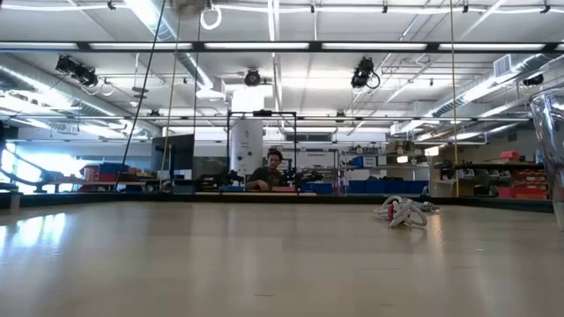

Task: Pick and place USB-C Cables
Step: Put the purple charger cable into the transparent bin

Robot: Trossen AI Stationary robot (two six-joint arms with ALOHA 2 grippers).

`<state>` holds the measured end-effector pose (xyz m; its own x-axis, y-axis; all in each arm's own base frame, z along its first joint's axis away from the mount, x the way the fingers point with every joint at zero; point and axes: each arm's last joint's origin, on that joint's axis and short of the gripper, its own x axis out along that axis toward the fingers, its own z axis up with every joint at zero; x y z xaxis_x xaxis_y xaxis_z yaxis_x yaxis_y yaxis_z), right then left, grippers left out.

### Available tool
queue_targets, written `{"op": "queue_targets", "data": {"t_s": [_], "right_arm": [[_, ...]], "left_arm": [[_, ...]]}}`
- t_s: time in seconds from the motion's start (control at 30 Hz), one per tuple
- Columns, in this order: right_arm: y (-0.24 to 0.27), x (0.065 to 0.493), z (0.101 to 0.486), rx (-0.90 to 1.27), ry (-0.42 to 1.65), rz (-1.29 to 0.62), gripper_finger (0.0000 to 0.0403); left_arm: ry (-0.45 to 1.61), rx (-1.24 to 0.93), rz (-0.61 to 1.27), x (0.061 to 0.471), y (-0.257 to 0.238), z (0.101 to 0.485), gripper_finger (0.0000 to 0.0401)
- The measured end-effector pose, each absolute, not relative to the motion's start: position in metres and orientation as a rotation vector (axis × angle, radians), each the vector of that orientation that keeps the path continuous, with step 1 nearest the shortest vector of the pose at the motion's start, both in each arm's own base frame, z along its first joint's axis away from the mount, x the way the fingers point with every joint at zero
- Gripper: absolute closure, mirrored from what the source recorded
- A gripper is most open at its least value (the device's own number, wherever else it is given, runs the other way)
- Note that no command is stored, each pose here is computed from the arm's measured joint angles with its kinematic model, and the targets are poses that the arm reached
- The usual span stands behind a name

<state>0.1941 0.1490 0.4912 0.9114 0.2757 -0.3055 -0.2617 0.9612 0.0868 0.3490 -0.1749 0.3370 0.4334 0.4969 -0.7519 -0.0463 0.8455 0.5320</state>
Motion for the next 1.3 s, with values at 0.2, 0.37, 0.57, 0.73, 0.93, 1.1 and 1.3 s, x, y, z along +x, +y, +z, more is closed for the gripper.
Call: {"op": "queue_targets", "data": {"t_s": [0.2, 0.37, 0.57, 0.73, 0.93, 1.1, 1.3], "right_arm": [[0.154, 0.206, 0.479, 0.0, 0.359, 0.213, 0.0202], [0.155, 0.224, 0.465, -0.024, 0.402, 0.17, 0.0202], [0.16, 0.259, 0.44, -0.036, 0.478, 0.167, 0.0202], [0.168, 0.307, 0.407, -0.068, 0.516, 0.193, 0.0202], [0.188, 0.354, 0.375, -0.129, 0.454, 0.425, 0.0209], [0.196, 0.365, 0.367, -0.272, 0.39, 0.38, 0.0215], [0.193, 0.356, 0.361, -0.392, 0.479, 0.193, 0.0214]], "left_arm": [[0.686, 0.355, 0.291, 0.291, -0.205, 0.415, 0.0396], [0.445, 0.304, 0.196, 0.253, -0.229, 0.454, 0.0396], [0.301, 0.288, 0.084, 0.235, -0.252, 0.475, 0.0396], [0.277, 0.265, 0.042, 0.237, -0.257, 0.477, 0.0396], [0.281, 0.263, 0.061, 0.243, -0.253, 0.476, 0.0396], [0.287, 0.271, 0.062, 0.243, -0.252, 0.476, 0.0396], [0.341, 0.279, 0.075, 0.241, -0.249, 0.469, 0.0396]]}}
